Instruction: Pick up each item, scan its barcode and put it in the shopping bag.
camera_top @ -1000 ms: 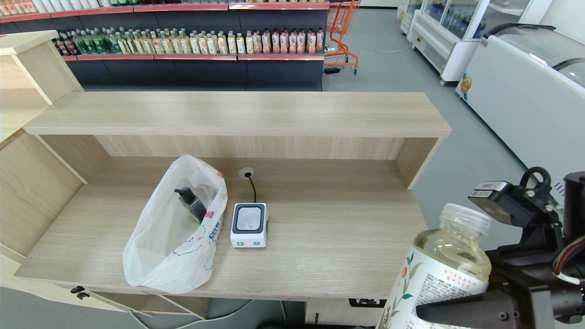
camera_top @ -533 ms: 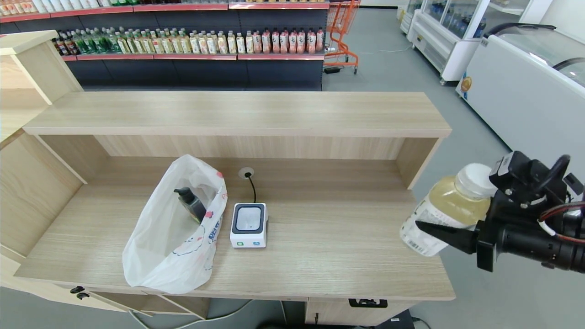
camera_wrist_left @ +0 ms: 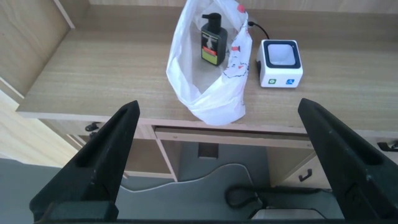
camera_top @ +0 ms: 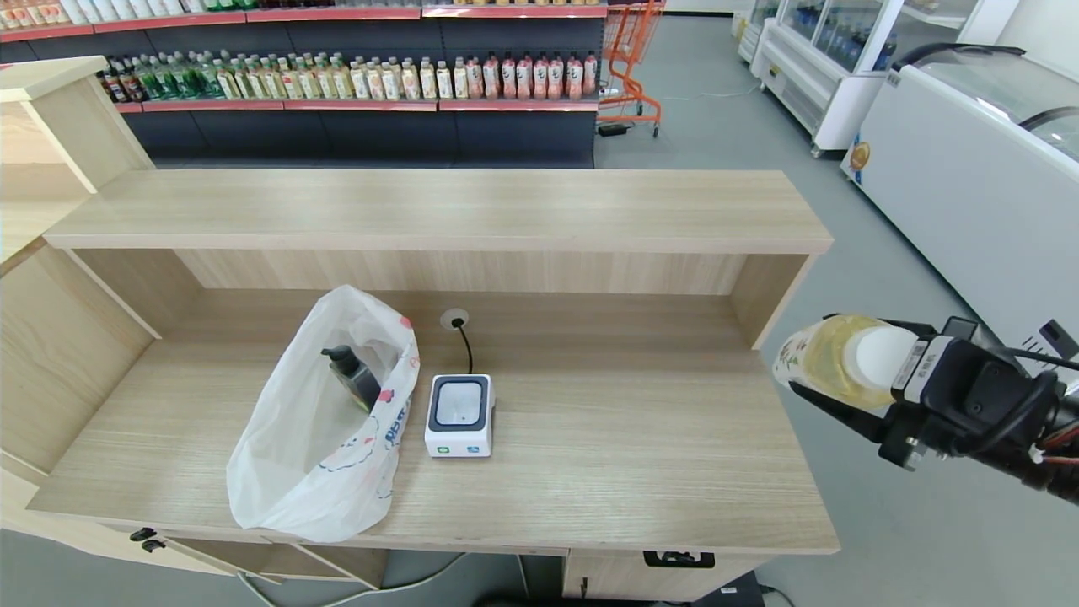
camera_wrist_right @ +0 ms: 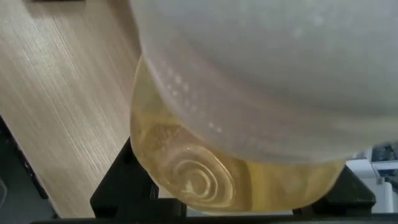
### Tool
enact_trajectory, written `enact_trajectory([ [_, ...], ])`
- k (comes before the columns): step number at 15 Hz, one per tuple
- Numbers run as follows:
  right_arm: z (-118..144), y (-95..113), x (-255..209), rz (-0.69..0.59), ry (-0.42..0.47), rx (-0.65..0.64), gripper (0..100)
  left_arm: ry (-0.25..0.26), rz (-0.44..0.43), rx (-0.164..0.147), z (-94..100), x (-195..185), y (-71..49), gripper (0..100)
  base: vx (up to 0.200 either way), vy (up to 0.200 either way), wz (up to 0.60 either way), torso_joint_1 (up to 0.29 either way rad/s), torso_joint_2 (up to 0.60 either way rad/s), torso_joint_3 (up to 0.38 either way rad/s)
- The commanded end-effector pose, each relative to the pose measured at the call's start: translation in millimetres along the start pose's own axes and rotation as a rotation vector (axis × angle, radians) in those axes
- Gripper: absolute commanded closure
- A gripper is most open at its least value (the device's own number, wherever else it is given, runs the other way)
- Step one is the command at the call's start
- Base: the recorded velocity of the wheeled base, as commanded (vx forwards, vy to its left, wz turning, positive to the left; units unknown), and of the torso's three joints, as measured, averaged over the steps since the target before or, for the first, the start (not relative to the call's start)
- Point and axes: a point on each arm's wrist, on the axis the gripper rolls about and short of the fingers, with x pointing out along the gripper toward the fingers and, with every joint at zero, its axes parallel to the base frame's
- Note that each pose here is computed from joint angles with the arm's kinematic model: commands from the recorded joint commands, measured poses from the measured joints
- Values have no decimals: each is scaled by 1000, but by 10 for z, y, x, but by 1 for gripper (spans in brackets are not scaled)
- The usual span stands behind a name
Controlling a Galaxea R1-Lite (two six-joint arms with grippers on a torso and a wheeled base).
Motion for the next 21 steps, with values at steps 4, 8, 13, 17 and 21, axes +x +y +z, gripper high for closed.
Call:
enact_trajectory([
  [4, 14, 6, -31, -4, -6, -28, 100, 0, 0, 1, 0, 0, 0, 0, 0, 0, 0, 0, 0, 0],
  [8, 96, 3, -83, -13, -42, -36, 100, -2, 2, -11, 1, 0, 0, 0, 0, 100, 0, 0, 1, -1],
  [13, 136, -54, -29, -21, -64, -2, 100, 0, 2, -19, -3, 1, 0, 0, 0, 200, 0, 4, 3, 1],
  [17, -148, -138, 289, 12, -44, 28, 100, -2, 2, -19, 1, 0, 0, 0, 0, 200, 0, -2, 0, 4],
  [21, -326, -101, 735, 71, -124, 36, 100, -2, 2, -19, 1, 0, 0, 0, 0, 200, 0, 4, 5, 4],
])
